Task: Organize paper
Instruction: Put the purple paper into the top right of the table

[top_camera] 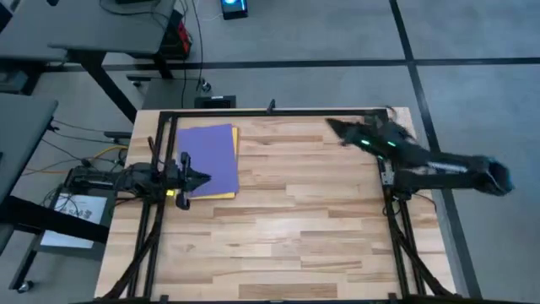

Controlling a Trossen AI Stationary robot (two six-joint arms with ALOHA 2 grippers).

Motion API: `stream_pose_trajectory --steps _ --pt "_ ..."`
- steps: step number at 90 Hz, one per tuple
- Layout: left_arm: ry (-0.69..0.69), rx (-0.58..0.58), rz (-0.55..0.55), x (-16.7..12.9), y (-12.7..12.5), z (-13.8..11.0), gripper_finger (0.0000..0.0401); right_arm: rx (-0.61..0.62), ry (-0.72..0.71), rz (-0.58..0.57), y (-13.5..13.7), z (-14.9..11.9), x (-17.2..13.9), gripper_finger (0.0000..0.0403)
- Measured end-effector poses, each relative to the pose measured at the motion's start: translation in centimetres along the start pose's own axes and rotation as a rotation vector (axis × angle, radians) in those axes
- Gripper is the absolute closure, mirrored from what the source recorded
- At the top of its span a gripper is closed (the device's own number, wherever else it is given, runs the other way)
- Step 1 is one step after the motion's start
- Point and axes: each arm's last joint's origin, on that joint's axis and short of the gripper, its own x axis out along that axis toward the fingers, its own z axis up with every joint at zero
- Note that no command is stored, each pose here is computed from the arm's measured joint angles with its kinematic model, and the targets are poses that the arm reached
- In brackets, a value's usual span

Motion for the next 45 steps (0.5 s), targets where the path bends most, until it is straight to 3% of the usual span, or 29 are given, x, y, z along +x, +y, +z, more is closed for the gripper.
stream_pose_trajectory --steps 11,25,45 --pt "0.003 0.050 0.007 0.0 0.0 0.0 0.0384 -0.143 0.169 0.077 1.9 -0.4 6.6 0.0358" --pt "-0.002 -0.099 0.097 0.0 0.3 0.0 0.0384 -0.216 0.312 0.027 2.3 -2.0 13.5 0.0358" --pt "-0.023 -0.152 0.151 -0.1 0.4 0.2 0.0384 -0.427 0.671 -0.028 1.1 -6.1 18.7 0.0352"
